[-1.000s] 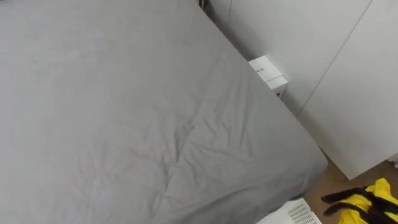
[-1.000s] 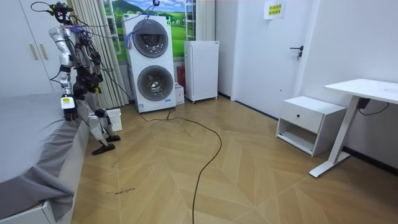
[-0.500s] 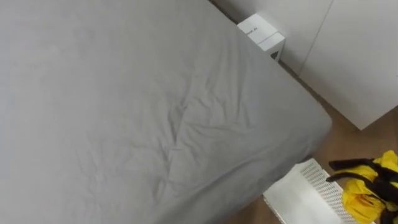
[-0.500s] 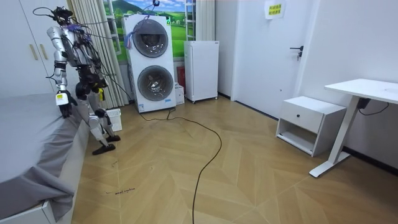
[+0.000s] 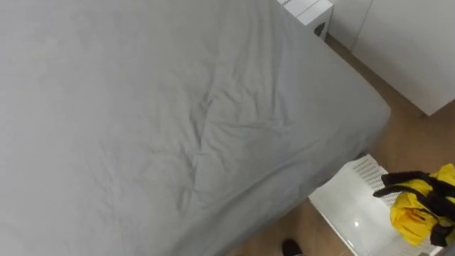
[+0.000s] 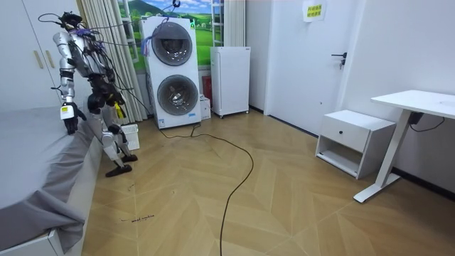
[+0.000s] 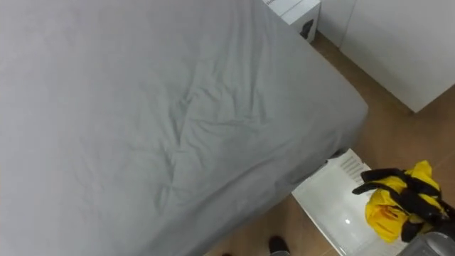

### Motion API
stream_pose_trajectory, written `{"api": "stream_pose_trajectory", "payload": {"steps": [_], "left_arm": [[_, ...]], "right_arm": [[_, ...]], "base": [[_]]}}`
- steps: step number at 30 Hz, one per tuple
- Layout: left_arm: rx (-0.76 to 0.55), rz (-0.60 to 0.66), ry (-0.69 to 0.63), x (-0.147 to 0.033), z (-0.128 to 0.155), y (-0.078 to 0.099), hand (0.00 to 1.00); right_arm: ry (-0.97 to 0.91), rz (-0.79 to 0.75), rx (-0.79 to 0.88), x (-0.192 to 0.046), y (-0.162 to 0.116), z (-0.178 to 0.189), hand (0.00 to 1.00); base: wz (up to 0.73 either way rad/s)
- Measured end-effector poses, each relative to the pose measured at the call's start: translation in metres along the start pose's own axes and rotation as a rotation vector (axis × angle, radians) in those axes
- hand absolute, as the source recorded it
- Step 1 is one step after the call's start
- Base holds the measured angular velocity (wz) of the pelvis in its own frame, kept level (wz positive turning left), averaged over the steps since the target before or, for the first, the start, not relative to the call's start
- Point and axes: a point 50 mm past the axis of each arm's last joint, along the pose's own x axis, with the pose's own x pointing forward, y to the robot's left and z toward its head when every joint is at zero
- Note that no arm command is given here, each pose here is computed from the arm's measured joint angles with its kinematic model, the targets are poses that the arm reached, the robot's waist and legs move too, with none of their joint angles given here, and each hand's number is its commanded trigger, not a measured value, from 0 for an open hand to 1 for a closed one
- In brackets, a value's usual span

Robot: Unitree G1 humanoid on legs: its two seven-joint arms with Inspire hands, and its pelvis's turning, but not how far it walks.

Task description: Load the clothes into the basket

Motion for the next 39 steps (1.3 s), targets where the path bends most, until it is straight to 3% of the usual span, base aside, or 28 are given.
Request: {"api": "stream_pose_trajectory", "payload": {"steps": [2, 3, 4, 5, 28, 39], "left_arm": [[-0.001, 0.0, -0.008, 0.0, 0.0, 0.0, 0.0], [0.001, -0.001, -0.016, 0.0, 0.001, 0.0, 0.0], [0.001, -0.001, -0.019, 0.0, 0.002, 0.0, 0.0], [-0.003, -0.001, -0.025, 0.0, 0.002, 0.0, 0.0], [-0.013, -0.003, -0.041, 0.0, 0.001, 0.002, 0.0], [-0.072, 0.036, -0.072, -0.002, -0.006, 0.016, 0.0]], "right_arm": [[-0.01, -0.007, 0.003, 0.0, -0.002, 0.0, 1.0], [-0.011, -0.015, 0.006, 0.0, -0.003, -0.001, 0.9], [-0.009, -0.019, 0.006, 0.0, -0.004, -0.002, 0.04], [0.003, -0.033, 0.004, 0.001, -0.008, -0.006, 0.0], [0.089, -0.128, 0.007, 0.0, -0.045, -0.036, 0.0], [0.165, -0.148, 0.044, -0.006, -0.06, -0.06, 0.0]], "base": [[0.08], [0.08], [0.09], [0.09], [0.1], [0.18]]}}
